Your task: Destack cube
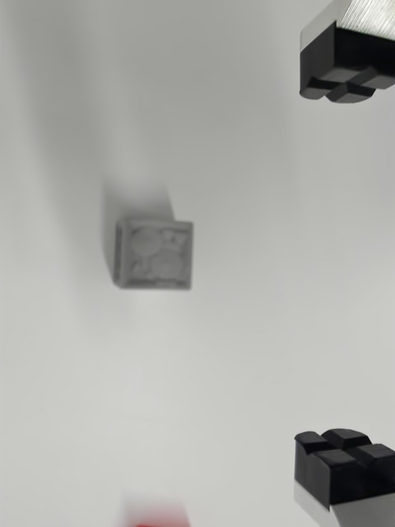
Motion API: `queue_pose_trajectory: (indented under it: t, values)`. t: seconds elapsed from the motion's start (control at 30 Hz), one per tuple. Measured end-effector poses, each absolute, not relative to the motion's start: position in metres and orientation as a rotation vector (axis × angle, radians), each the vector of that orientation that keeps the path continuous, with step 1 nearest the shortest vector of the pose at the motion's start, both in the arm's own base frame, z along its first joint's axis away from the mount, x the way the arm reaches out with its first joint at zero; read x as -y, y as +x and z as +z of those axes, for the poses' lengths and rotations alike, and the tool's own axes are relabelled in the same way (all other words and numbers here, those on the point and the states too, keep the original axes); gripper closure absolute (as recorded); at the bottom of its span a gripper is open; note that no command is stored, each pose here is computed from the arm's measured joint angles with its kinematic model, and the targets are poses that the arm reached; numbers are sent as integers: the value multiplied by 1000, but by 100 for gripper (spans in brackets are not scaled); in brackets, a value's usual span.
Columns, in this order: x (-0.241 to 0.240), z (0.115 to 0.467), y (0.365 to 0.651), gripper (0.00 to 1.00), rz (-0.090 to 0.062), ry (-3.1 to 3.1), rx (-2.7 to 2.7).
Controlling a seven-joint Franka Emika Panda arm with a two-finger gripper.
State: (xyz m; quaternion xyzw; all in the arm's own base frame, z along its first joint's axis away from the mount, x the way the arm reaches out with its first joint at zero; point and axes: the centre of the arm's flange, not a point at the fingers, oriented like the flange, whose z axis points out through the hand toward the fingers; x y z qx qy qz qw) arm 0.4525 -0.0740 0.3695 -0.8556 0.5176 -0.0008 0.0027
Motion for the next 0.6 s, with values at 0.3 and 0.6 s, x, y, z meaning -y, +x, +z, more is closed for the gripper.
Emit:
queue_pose_trajectory:
  t: [0.3,0.6]
  values:
    - [74,395,453,0,-1,-2683,-1623]
    - [74,410,453,0,-1,-2683,-1623]
